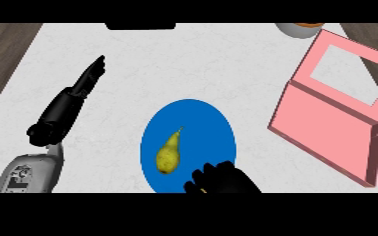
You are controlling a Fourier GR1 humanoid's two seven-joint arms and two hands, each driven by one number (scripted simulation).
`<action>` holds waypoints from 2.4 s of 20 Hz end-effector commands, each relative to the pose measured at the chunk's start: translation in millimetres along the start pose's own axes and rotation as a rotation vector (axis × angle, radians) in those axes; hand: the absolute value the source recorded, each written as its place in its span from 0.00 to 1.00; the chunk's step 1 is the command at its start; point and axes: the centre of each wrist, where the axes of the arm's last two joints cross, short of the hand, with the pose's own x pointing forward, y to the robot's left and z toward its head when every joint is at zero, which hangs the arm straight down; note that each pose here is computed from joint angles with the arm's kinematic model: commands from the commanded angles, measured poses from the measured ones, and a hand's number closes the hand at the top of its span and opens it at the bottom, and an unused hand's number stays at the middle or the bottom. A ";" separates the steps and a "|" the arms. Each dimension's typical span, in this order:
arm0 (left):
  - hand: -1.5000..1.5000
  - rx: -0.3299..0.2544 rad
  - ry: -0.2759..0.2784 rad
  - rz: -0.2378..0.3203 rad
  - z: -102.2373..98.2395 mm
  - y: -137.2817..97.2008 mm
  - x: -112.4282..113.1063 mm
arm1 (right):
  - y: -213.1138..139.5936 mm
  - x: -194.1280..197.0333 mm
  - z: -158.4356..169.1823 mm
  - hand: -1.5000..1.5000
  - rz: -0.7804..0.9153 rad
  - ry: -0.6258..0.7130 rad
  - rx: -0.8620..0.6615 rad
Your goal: Pick the lemon from the plate and place it in the cardboard box
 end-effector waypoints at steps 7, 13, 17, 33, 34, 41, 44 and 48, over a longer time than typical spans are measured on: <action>0.50 0.009 0.000 -0.001 -6.5 13.6 0.0 | -83.8 -29.3 24.5 1.00 -0.172 0.407 -0.366; 0.50 -0.007 -0.010 0.005 1.4 8.5 -0.2 | -113.0 -100.8 29.8 1.00 -0.187 0.570 -0.448; 0.50 -0.029 -0.027 -0.006 3.0 -16.5 -8.0 | -121.9 -141.0 12.6 1.00 -0.198 0.627 -0.440; 0.50 -0.029 -0.008 0.006 1.3 -13.9 10.0 | -117.3 -286.4 73.9 1.00 -0.129 0.746 0.207; 0.50 -0.032 -0.020 -0.002 9.4 8.7 9.4 | -126.4 -296.1 88.1 1.00 -0.110 0.786 0.259; 0.50 -0.017 -0.018 0.003 -0.4 -0.7 5.0 | -111.7 -318.3 70.5 0.00 -0.256 0.593 0.319; 0.50 -0.013 -0.021 0.006 -0.9 -1.3 9.4 | -103.5 -316.4 73.7 0.00 -0.335 0.497 0.182; 0.50 -0.004 -0.008 0.002 -1.3 7.7 8.2 | -93.4 -327.6 80.0 0.00 -0.690 0.385 -0.230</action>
